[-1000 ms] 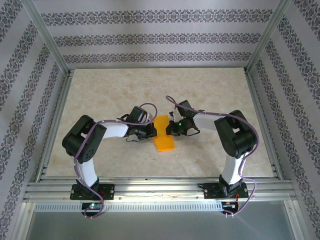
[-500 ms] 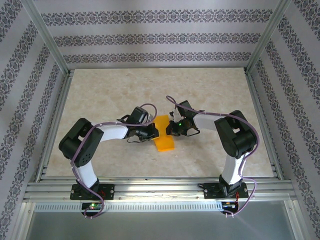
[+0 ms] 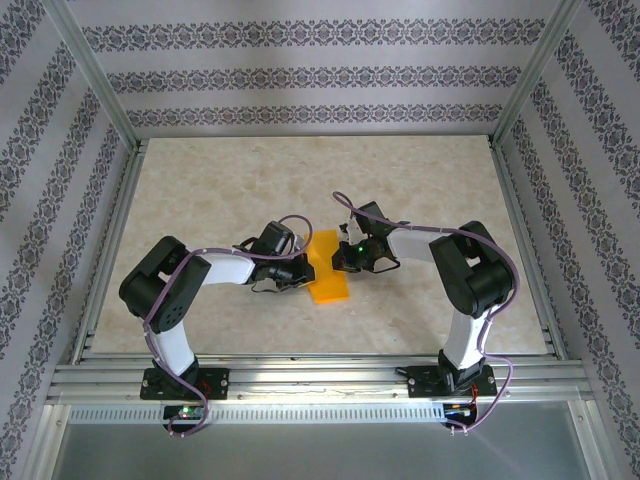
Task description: Fold a paper plane with a square sheet of paper (pick it up from the middle)
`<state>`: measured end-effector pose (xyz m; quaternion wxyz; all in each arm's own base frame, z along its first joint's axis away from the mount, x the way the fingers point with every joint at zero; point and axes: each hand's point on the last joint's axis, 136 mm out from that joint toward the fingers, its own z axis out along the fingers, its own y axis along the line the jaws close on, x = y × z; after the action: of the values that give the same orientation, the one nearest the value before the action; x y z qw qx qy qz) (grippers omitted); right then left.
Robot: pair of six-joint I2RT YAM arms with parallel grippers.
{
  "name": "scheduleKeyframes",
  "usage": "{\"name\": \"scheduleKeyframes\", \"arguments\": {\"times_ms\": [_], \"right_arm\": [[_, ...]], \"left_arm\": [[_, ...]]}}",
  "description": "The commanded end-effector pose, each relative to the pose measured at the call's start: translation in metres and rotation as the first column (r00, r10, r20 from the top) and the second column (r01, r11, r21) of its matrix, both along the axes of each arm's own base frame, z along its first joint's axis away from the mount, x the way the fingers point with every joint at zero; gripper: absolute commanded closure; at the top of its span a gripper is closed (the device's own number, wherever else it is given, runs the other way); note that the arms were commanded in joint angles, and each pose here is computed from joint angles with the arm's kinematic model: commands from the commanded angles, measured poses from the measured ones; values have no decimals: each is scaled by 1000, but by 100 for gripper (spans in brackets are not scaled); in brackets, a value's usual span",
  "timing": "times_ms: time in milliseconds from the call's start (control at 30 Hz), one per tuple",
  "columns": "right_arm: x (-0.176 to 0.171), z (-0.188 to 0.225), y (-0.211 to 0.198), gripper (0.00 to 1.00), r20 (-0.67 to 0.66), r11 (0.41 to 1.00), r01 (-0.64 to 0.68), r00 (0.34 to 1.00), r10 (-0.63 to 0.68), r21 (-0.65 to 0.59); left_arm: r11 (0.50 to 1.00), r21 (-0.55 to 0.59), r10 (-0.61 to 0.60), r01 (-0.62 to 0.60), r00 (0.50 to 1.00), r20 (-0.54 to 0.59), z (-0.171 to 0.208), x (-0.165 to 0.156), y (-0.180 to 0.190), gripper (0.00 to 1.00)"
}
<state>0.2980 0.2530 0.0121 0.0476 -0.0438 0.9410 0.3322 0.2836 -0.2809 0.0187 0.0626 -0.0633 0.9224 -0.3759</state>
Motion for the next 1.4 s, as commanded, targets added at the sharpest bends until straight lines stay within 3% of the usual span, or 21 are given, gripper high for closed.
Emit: {"name": "scheduleKeyframes", "arguments": {"times_ms": [0, 167, 300, 533, 833, 1033, 1200, 1367], "right_arm": [[-37, -54, -50, 100, -146, 968, 31, 987, -69, -248], [-36, -53, -48, 100, -144, 970, 35, 987, -72, -240], [-35, -52, -46, 100, -145, 973, 35, 987, -69, -230], [-38, -54, -48, 100, -151, 971, 30, 986, -67, -236], [-42, -57, -51, 100, -157, 969, 36, 985, -76, -246], [-41, -56, -50, 100, -156, 968, 37, 985, -77, -246], [-41, -55, -50, 100, -155, 969, 39, 985, -79, -243], [-39, -54, -48, 100, -152, 971, 43, 985, -80, -236]], "left_arm": [[999, 36, 9, -8, 1000, -22, 2, -8, 7, 100], [999, -50, 9, -9, 1000, 4, 26, 0, -13, 100], [997, -77, 9, -10, 1000, -15, 21, -4, -19, 100], [999, -48, 6, -9, 997, -73, -3, -21, -11, 100], [996, 83, -8, 19, 992, -129, -37, -49, 18, 100], [996, 69, -55, 59, 996, -64, -1, -40, 11, 100], [998, -53, -22, 22, 1000, 8, 36, -23, -9, 100], [990, -143, -17, 20, 1000, 16, 39, -19, -31, 100]]}}
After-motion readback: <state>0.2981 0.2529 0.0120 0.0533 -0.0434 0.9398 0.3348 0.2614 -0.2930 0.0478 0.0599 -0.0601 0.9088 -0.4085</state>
